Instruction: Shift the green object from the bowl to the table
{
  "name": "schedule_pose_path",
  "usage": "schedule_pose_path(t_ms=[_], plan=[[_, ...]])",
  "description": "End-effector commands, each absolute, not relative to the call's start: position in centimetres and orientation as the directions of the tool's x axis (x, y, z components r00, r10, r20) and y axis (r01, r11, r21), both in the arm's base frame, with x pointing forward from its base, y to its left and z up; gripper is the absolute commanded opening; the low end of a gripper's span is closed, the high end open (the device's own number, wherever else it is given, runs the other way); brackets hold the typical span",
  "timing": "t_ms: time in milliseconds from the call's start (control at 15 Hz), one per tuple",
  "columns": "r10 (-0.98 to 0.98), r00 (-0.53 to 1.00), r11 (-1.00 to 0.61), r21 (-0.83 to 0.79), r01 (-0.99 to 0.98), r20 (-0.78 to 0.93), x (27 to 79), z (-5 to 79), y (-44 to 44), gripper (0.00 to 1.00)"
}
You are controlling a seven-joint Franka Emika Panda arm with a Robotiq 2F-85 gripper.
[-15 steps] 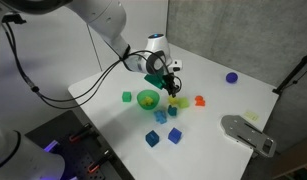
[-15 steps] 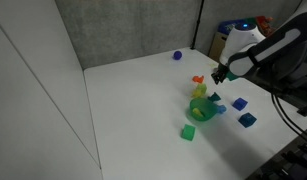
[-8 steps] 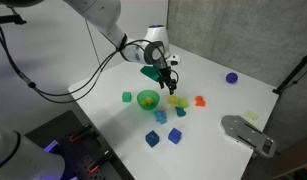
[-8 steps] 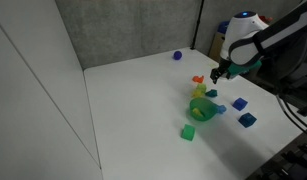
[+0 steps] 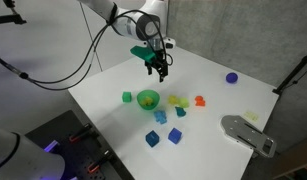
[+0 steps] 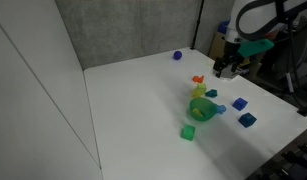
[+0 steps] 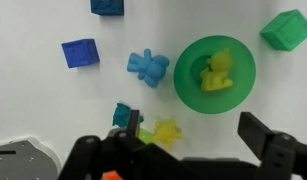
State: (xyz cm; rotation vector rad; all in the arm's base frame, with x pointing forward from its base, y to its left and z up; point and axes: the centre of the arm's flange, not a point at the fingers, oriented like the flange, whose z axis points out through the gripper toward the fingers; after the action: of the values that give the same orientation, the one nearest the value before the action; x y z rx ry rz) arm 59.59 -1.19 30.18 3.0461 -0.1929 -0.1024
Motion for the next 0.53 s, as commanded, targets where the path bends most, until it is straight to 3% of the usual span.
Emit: schedule_pose_path(t_ms=[0,467], plan=[[-0.076,0.99,-0.997,0.027,-0.073,-0.117,56.9,34.1,-1.7,1.0],[-0.02,0.993,-1.0,0.026,-0.017,-0.114,50.7,39.2,-2.6,1.0]])
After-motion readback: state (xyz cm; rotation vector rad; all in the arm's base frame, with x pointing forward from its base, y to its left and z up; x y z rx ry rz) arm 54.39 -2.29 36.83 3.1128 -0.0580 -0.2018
